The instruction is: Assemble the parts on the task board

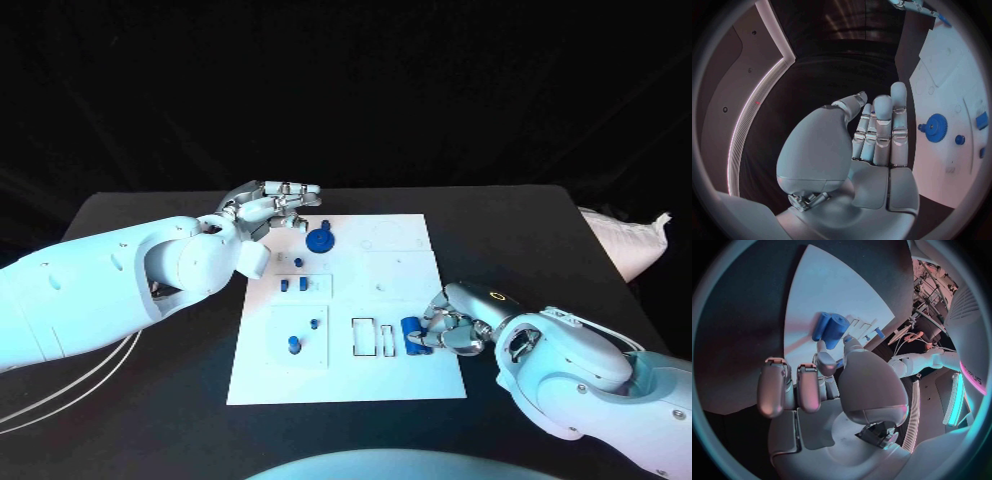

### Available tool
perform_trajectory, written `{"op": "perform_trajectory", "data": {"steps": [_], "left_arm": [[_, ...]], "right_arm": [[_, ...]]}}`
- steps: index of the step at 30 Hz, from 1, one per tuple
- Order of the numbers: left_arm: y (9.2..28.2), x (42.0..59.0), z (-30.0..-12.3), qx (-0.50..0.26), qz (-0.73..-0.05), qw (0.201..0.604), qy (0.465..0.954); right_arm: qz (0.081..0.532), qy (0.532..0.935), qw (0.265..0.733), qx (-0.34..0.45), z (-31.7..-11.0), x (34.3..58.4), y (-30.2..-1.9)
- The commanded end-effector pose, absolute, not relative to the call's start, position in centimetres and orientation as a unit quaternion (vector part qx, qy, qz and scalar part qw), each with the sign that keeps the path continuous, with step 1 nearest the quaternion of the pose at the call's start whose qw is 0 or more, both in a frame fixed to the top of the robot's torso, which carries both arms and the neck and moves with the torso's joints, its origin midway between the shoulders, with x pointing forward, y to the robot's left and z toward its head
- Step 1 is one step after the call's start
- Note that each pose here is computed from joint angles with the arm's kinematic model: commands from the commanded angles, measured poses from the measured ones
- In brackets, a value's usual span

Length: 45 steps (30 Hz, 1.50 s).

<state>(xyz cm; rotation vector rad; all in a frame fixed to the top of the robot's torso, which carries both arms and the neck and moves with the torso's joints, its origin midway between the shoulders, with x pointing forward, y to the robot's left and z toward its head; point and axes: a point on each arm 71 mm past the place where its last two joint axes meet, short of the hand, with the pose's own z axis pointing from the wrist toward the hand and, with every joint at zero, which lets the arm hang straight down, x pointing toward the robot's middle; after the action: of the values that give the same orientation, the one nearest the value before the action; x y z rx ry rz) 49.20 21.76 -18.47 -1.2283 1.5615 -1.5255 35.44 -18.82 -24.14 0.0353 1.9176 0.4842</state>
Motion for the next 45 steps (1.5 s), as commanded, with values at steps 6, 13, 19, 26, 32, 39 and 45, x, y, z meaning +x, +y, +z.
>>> {"op": "perform_trajectory", "data": {"steps": [6,13,19,26,32,39,45], "left_arm": [[21.5,49.1,-18.4,-0.459,-0.585,0.306,0.594],[21.5,49.1,-18.4,-0.459,-0.585,0.305,0.595],[21.5,49.1,-18.4,-0.459,-0.585,0.305,0.595],[21.5,49.1,-18.4,-0.459,-0.585,0.304,0.596],[21.5,49.1,-18.5,-0.459,-0.585,0.303,0.596],[21.5,49.1,-18.5,-0.459,-0.585,0.302,0.596],[21.5,49.0,-18.5,-0.458,-0.586,0.301,0.597]], "right_arm": [[0.194,0.818,0.541,-0.008,-24.8,35.4,-18.1],[0.192,0.822,0.536,-0.015,-25.5,35.5,-17.5],[0.189,0.826,0.530,-0.016,-26.3,35.6,-17.2],[0.189,0.827,0.530,-0.012,-26.6,35.7,-17.1],[0.203,0.817,0.539,0.014,-26.4,35.7,-17.1],[0.271,0.770,0.574,0.058,-24.6,35.1,-16.5],[0.290,0.763,0.573,0.078,-24.0,34.6,-16.3]]}}
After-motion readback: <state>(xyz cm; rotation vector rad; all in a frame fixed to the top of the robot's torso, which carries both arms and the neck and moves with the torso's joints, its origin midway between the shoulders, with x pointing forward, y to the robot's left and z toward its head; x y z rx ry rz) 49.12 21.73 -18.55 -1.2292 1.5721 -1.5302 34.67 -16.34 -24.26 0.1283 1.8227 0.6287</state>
